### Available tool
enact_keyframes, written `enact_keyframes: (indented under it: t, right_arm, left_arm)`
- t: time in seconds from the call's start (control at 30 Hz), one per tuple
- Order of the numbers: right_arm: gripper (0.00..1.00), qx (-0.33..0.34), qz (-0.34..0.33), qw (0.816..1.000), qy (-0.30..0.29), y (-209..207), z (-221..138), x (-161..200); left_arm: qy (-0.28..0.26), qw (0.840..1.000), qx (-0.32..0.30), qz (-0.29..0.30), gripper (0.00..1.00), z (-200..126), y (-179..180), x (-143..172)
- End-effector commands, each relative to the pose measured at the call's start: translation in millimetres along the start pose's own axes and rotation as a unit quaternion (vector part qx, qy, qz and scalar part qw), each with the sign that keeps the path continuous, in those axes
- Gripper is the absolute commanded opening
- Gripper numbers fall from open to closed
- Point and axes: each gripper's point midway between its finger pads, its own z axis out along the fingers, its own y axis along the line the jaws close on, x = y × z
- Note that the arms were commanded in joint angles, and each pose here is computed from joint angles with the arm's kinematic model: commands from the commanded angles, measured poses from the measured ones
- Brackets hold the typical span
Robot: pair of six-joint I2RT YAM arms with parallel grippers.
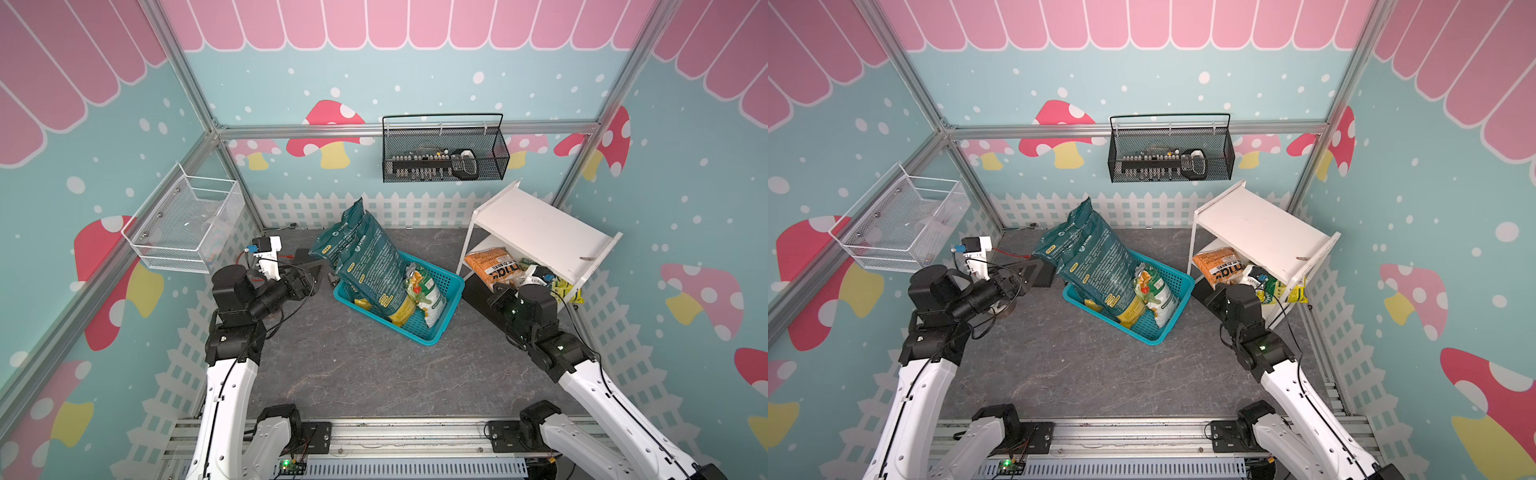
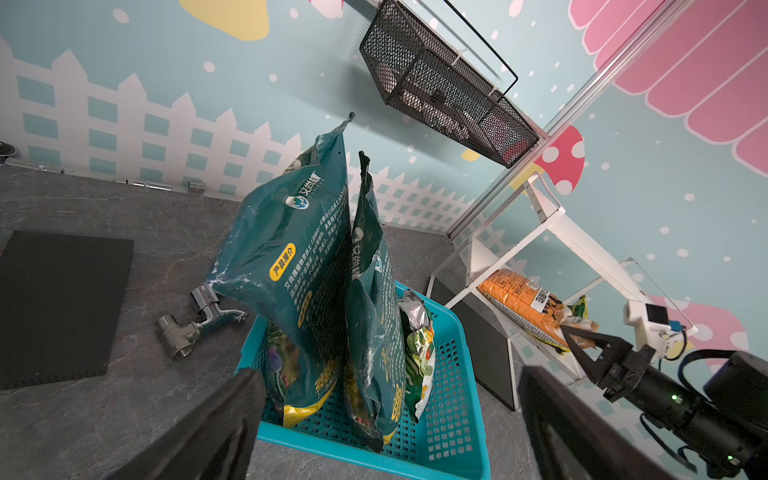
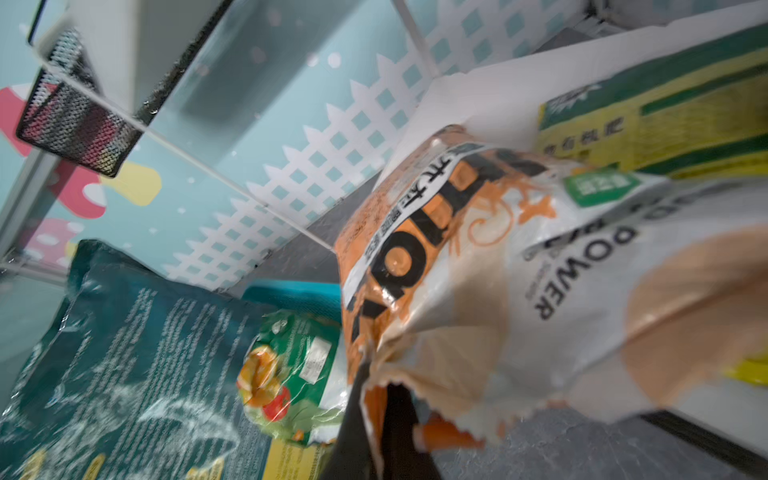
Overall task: Take down the fertilizer bag from the shelf
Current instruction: Pick up the fertilizer bag from the shelf.
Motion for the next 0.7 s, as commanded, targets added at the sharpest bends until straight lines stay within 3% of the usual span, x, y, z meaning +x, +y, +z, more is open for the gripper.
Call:
enact_keyframes:
  t: [0.0, 0.17, 0.37, 0.67]
  right_arm:
    - [0.00, -0.077, -0.010, 0.991, -0.107, 47.2, -29.4, -67.8]
    - [0.00, -0.089, -0.021, 0.988, -0.123, 56.4, -36.6, -80.0]
    - [0.00, -0.113, -0.048, 0.988, -0.096, 75.6, -22.1, -74.9]
    - [0.00, -0.201, -0.088, 0.972, -0.086, 109.5, -37.7, -73.6]
  left_arm:
    - [-0.010, 1.000, 0.005, 0.023, 0.99, -4.8, -10.1, -9.0]
    - [-0.009, 1.000, 0.004, 0.023, 1.00, -4.4, -9.3, -8.6]
    - [-0.009, 1.000, 0.004, 0.023, 0.99, -4.4, -9.2, -8.6]
    - [-0.010, 1.000, 0.004, 0.023, 0.99, -4.7, -9.6, -9.1]
